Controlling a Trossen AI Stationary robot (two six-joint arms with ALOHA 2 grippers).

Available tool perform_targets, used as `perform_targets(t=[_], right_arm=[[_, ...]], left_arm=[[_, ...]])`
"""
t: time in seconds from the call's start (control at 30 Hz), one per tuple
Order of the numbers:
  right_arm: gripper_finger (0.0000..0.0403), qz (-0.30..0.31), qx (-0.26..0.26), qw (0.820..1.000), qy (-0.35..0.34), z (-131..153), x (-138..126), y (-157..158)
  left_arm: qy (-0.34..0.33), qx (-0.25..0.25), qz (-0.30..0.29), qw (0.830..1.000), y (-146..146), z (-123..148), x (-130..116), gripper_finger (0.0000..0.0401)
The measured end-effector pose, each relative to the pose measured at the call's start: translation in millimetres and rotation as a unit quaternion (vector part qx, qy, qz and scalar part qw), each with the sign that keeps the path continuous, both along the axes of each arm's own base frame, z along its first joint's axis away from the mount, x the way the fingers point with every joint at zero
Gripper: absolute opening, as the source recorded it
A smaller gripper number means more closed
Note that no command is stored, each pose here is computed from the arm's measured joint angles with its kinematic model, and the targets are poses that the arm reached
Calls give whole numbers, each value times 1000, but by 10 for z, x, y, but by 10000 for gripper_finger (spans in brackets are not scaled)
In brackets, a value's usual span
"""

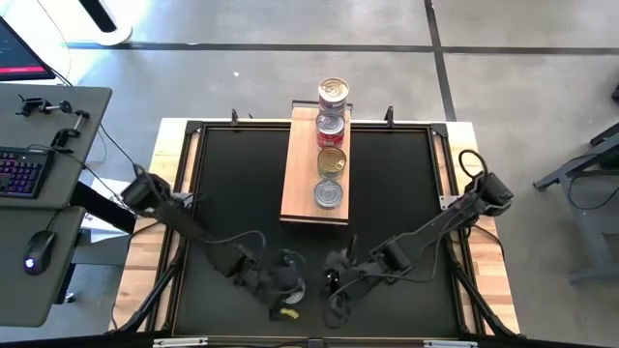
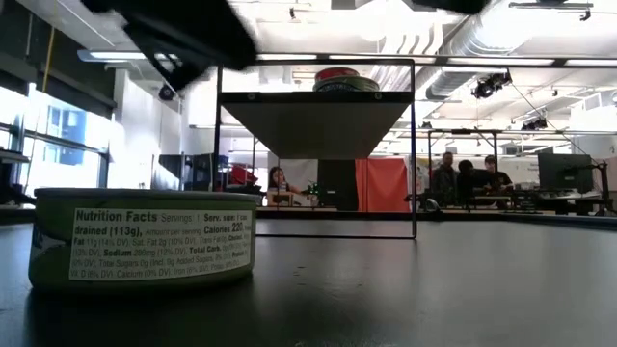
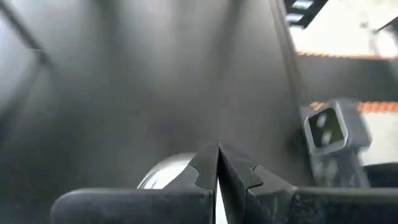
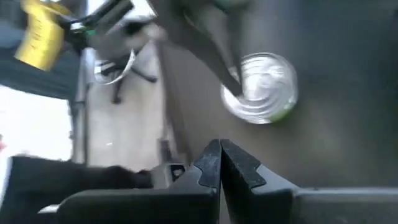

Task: Stack canned seafood by type on shelf
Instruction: Stack the dark green tuna can on top of the dark green tuna can on the shelf

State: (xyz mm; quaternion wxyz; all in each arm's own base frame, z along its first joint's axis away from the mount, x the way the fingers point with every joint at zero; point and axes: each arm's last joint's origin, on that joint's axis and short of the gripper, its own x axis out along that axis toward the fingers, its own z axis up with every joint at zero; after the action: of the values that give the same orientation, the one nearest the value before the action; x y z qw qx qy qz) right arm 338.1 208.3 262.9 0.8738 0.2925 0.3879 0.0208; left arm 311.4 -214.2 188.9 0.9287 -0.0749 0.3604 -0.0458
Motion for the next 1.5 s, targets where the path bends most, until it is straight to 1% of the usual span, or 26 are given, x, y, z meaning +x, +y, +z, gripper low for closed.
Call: perform_targets(t=[0.07, 0.13, 0.2, 0.27, 0.33, 0.47, 0.53, 0.67, 0.77, 0.87, 1.0, 1.17, 1.23, 1.3, 1.37, 1.5], right_arm=[[0, -12, -6, 1000, 16, -78, 12, 4], [0, -10, -14, 999, 45, -212, 40, 9], [0, -5, -13, 998, 64, -387, 118, 24], [0, 10, 9, 998, 68, -561, 228, 63], [0, 27, 34, 996, 75, -746, 334, 90], [0, 8, 30, 992, 123, -1090, 404, 64], [0, 1, 26, 992, 126, -1147, 423, 49], [0, -20, 20, 993, 116, -1146, 439, 35], [0, -37, 16, 993, 113, -1149, 451, 14], [0, -42, 16, 993, 113, -1149, 460, -4], [0, -45, 20, 993, 106, -1141, 487, -30], [0, -53, 15, 992, 114, -1200, 516, -83], [0, -58, 22, 993, 99, -1200, 558, -101], [0, -60, 23, 993, 97, -1206, 572, -114], [0, -63, 23, 993, 98, -1231, 587, -131], [0, -66, 23, 993, 97, -1232, 601, -154]], left_arm=[[-2, 45, 10, 999, -45, 108, -180, 0], [-17, 80, 36, 996, -91, 181, -369, 0], [-34, 106, 58, 992, -129, 178, -572, 0], [-42, 117, 63, 990, -169, 110, -736, 0], [-36, 114, 59, 991, -205, 9, -873, 0], [-25, 113, 55, 992, -228, -140, -988, 0], [-34, 100, 60, 993, -228, -162, -969, 0], [-49, 83, 52, 994, -220, -179, -891, 0], [-17, 93, 30, 995, -169, -315, -862, 0], [13, 91, 21, 996, -114, -416, -821, 0], [2, 72, 25, 997, -106, -390, -759, 0], [-5, 78, 5, 997, -127, -380, -754, 0], [-9, 75, 5, 997, -131, -373, -746, 0], [-11, 75, 5, 997, -123, -402, -711, 0], [1, 81, -12, 997, -113, -446, -690, 0], [18, 56, -19, 998, -100, -551, -602, 0]])
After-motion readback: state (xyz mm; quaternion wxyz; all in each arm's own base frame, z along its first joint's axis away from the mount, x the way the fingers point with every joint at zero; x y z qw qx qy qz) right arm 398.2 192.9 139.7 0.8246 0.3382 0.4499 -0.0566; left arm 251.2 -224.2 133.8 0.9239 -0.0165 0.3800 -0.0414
